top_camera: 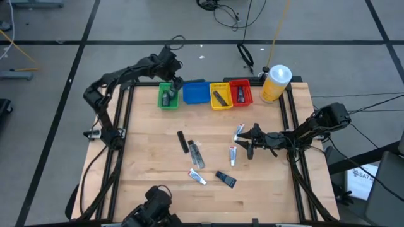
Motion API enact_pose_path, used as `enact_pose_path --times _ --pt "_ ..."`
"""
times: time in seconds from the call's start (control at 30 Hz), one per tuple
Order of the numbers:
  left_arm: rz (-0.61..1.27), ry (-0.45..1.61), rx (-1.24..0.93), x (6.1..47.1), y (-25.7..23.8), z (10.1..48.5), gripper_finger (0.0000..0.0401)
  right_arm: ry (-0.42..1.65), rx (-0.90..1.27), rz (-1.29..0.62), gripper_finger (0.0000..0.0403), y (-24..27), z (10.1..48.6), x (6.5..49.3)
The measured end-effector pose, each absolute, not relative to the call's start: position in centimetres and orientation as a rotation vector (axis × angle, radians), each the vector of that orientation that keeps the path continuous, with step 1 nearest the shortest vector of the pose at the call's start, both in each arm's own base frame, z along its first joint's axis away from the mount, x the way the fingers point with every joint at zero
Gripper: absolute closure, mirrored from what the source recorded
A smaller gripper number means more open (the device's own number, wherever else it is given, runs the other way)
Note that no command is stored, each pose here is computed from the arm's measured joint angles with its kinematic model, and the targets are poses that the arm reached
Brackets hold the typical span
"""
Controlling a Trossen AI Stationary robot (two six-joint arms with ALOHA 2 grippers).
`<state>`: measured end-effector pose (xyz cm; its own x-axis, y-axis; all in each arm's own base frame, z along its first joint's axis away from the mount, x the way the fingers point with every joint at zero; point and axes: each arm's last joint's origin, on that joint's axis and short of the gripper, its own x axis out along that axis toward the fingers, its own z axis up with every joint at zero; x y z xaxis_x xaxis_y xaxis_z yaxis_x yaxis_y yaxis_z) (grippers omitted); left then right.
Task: Pick & Place Travel size toiletries
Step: Put the black deodorant into the green bin, then put the bottom right white toothpaste into the blue bin
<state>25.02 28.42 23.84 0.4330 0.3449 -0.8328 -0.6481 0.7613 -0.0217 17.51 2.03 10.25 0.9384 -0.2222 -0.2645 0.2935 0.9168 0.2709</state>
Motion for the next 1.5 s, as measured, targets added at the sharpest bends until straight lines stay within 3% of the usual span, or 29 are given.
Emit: enact_pose_path --times 0.17,0.47,0.73,0.9,1.3,1.5 --pt "0.657 0.978 -0.363 24.3 27.8 24.5 0.0142 0.230 0.314 -0.267 0.0248 2.0 10.3 17.5" --pt "0.719 1.000 -0.373 23.9 27.7 19.8 0.0305 0.224 0.323 -0.267 0.0248 2.0 10.3 17.5" --pt "0.679 0.940 -0.287 24.2 26.4 22.4 0.0393 0.223 0.321 -0.269 0.0248 2.0 10.3 17.5" --pt "0.581 0.838 -0.227 24.9 23.1 23.4 0.0388 0.224 0.322 -0.269 0.0248 2.0 10.3 17.5" --pt "0.233 0.546 -0.083 26.2 9.2 14.9 0.0397 0.209 0.296 -0.315 0.0248 1.9 10.4 17.5" --pt "0.280 0.493 -0.058 24.2 6.3 12.4 0.0379 0.153 0.254 -0.311 0.0248 1.7 11.0 17.7"
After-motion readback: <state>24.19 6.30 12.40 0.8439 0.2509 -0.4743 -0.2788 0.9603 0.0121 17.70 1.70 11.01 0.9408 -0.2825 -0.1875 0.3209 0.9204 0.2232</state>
